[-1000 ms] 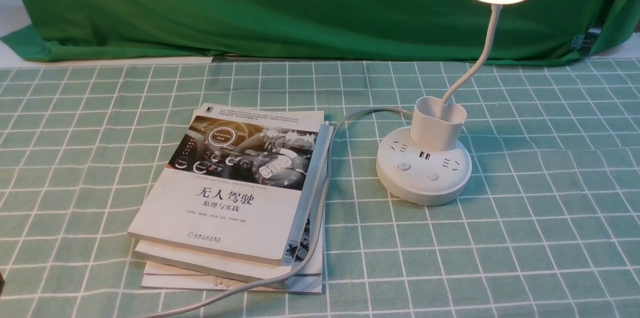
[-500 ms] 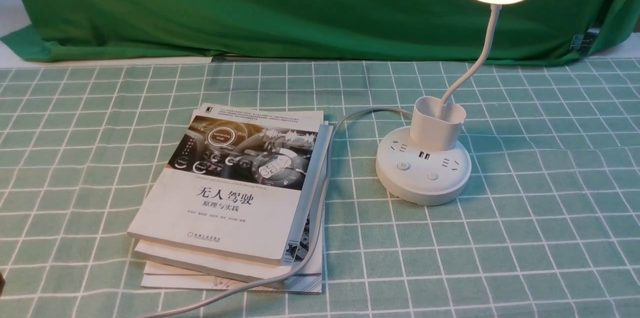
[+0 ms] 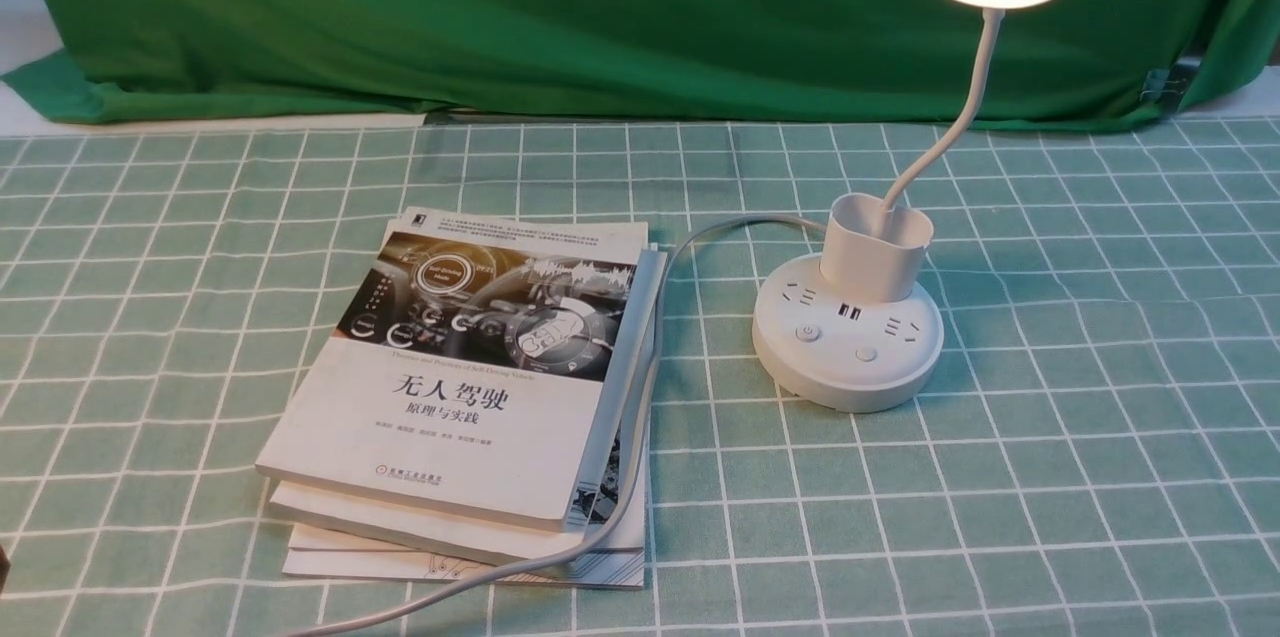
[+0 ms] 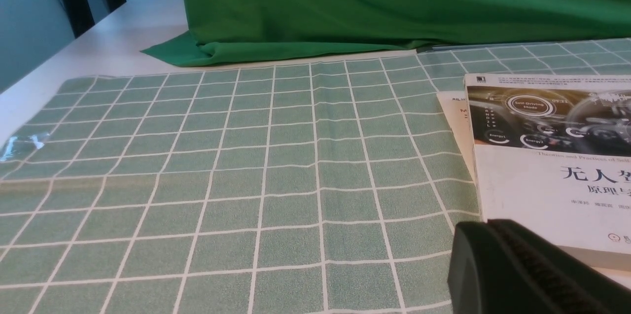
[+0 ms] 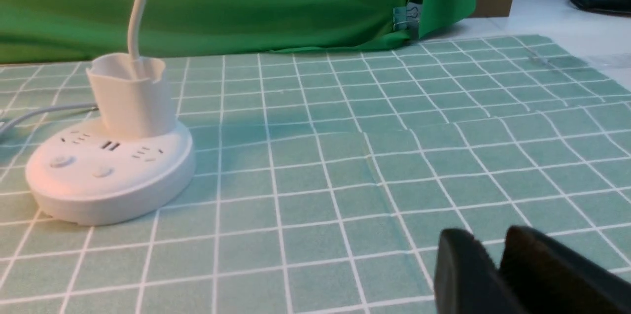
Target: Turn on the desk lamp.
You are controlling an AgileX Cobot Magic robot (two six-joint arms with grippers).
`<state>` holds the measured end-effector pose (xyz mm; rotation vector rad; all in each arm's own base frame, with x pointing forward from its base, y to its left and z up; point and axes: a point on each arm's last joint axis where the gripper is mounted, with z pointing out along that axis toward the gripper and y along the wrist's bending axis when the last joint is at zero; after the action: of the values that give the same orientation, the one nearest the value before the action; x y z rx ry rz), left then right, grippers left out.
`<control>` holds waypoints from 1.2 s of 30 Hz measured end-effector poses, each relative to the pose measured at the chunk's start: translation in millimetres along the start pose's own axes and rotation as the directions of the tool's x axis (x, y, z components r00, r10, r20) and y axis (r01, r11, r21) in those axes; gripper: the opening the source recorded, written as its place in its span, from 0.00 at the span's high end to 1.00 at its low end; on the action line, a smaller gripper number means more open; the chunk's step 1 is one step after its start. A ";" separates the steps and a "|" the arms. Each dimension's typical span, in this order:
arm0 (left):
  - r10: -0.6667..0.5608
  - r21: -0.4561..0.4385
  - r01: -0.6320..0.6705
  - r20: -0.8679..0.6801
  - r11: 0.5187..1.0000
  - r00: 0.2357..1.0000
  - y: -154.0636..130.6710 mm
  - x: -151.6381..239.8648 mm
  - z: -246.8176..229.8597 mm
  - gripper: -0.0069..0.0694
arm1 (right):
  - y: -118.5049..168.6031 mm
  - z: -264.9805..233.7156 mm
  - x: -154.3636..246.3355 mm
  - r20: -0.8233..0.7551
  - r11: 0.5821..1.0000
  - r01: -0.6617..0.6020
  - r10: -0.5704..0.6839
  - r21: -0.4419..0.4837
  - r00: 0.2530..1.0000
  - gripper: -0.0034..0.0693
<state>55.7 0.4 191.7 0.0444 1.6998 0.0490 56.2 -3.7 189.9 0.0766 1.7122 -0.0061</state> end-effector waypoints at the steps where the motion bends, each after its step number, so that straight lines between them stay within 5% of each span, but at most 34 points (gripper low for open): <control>1: 0.000 0.000 0.000 0.000 1.000 1.000 0.0 0.0 0.0 0.88 | 0.0 0.0 0.0 0.000 1.000 0.000 0.000 0.000 1.000 0.70; 36: 0.000 0.000 0.000 0.000 1.000 1.000 0.0 0.0 0.0 0.88 | 0.0 0.0 0.2 -0.002 1.000 -0.001 0.001 0.000 1.000 0.63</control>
<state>55.7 0.4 191.7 0.0444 1.6998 0.0490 56.2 -3.7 189.7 0.0775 1.7142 -0.0054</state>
